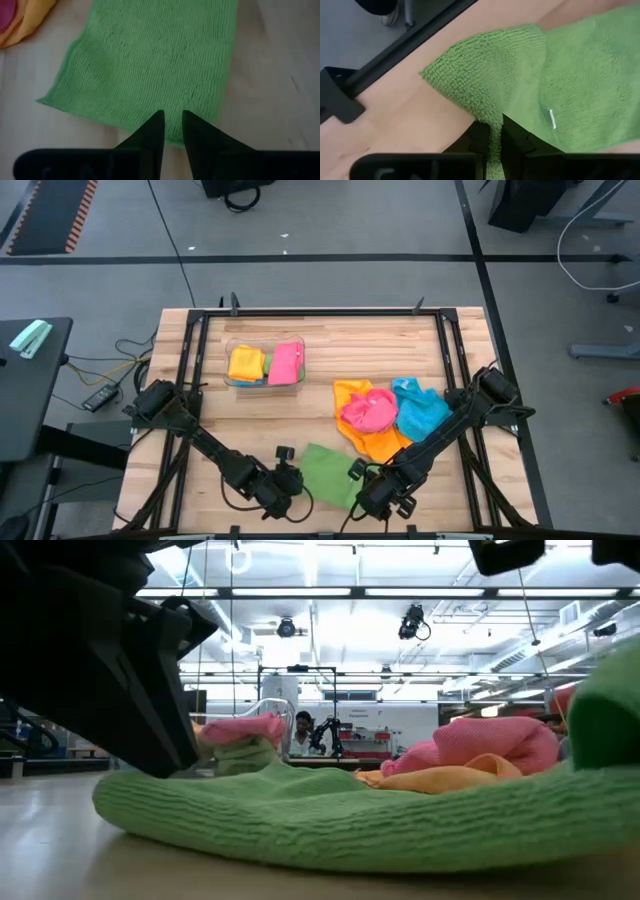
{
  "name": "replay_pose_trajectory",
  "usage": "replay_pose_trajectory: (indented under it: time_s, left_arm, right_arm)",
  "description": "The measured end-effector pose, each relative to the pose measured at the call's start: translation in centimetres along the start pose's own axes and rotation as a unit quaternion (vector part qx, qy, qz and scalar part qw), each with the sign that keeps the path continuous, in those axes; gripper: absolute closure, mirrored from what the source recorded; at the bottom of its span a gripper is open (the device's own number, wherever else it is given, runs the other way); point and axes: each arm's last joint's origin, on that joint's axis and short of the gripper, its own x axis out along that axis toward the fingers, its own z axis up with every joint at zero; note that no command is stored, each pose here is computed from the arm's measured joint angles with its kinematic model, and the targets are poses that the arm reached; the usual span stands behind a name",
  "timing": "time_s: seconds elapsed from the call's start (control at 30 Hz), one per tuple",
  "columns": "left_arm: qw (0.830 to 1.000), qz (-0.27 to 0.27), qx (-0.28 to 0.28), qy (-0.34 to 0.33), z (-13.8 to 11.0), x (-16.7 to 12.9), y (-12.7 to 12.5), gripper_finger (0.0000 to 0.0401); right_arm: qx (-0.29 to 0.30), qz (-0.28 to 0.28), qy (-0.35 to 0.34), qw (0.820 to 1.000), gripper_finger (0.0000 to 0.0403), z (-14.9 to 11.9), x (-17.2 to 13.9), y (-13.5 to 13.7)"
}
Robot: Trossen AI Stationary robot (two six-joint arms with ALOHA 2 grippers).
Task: Fold microfiber towels
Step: Fold the green microfiber towel
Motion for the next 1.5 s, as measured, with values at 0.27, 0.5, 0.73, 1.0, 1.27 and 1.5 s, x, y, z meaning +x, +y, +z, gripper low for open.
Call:
replay_pose_trajectory:
  time_s: [0.27, 0.5, 0.73, 1.0, 1.27, 1.5]
  left_arm:
    - [1.0, 0.021, 0.007, -0.008, 0.0, 0.0, 0.2, 0.0334]
    - [0.999, 0.024, -0.023, -0.01, 0.1, 0.1, 0.2, 0.0328]
    - [0.999, 0.024, -0.038, -0.01, 0.1, 0.1, 0.2, 0.0339]
    - [0.999, 0.029, -0.037, -0.012, 0.1, 0.2, 0.3, 0.0337]
    - [0.998, 0.036, -0.041, -0.012, 0.2, 0.3, 0.6, 0.0346]
    - [0.998, 0.035, -0.04, -0.013, 0.2, 0.3, 0.6, 0.0345]
  right_arm:
    - [0.006, -0.003, -0.01, 1.0, 0.0363, 1.2, -1.9, -0.3]
    - [0.005, -0.014, -0.016, 1.0, 0.0363, 0.9, -2.0, -2.1]
    - [-0.016, -0.022, -0.039, 0.999, 0.0363, 1.0, -1.3, -3.8]
    - [-0.044, -0.007, -0.042, 0.998, 0.0363, 1.0, 1.1, -5.3]
    - [-0.065, -0.037, -0.085, 0.994, 0.0363, 1.1, 0.9, -7.5]
    - [-0.065, -0.038, -0.107, 0.991, 0.0363, 0.4, 2.0, -8.0]
